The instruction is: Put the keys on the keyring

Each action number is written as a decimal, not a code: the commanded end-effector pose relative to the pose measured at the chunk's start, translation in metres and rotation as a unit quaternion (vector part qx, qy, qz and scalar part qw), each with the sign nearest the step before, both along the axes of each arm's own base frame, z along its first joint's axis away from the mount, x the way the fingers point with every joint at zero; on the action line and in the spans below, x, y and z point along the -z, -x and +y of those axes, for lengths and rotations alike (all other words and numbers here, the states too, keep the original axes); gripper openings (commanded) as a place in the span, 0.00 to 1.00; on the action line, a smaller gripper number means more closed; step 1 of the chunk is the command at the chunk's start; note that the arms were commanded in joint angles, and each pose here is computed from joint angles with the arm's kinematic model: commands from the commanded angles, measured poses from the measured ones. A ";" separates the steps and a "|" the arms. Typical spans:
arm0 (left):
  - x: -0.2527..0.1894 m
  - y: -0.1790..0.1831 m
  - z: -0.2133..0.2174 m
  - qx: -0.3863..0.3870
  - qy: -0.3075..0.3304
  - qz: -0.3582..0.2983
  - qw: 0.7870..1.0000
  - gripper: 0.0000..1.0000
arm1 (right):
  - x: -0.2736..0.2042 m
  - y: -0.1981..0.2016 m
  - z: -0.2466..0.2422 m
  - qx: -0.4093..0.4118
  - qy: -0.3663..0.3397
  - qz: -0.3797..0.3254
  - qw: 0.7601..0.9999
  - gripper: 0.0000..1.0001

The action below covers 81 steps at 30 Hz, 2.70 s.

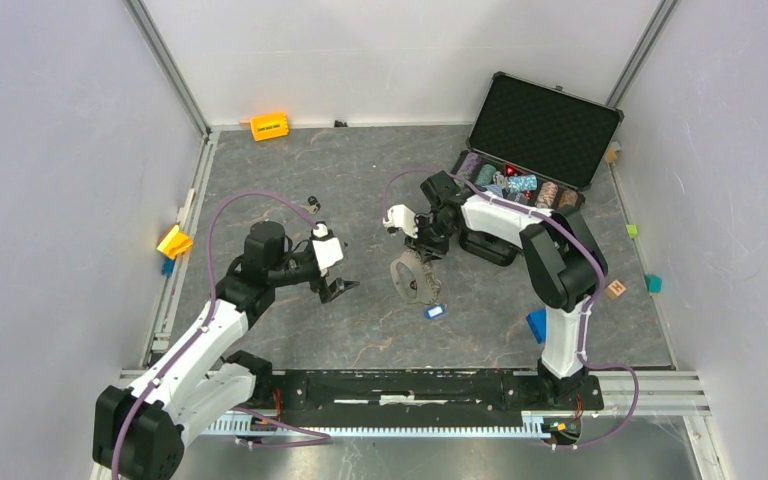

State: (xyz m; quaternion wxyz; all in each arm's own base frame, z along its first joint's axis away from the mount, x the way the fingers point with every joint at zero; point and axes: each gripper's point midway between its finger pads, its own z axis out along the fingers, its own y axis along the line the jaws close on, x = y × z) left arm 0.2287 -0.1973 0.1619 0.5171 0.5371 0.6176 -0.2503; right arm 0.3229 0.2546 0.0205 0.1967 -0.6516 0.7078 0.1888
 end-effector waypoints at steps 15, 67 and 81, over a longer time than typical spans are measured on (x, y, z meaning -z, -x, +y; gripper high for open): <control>-0.004 0.001 -0.001 0.015 -0.004 -0.027 1.000 0.94 | -0.041 0.003 -0.004 -0.018 -0.028 -0.027 0.999 0.00; -0.001 0.001 -0.001 0.019 -0.008 -0.030 0.999 0.94 | -0.025 0.021 -0.034 -0.048 0.019 -0.092 0.994 0.26; 0.002 0.001 0.000 0.019 -0.011 -0.028 0.999 0.94 | -0.016 0.012 -0.035 -0.061 0.034 -0.103 0.992 0.24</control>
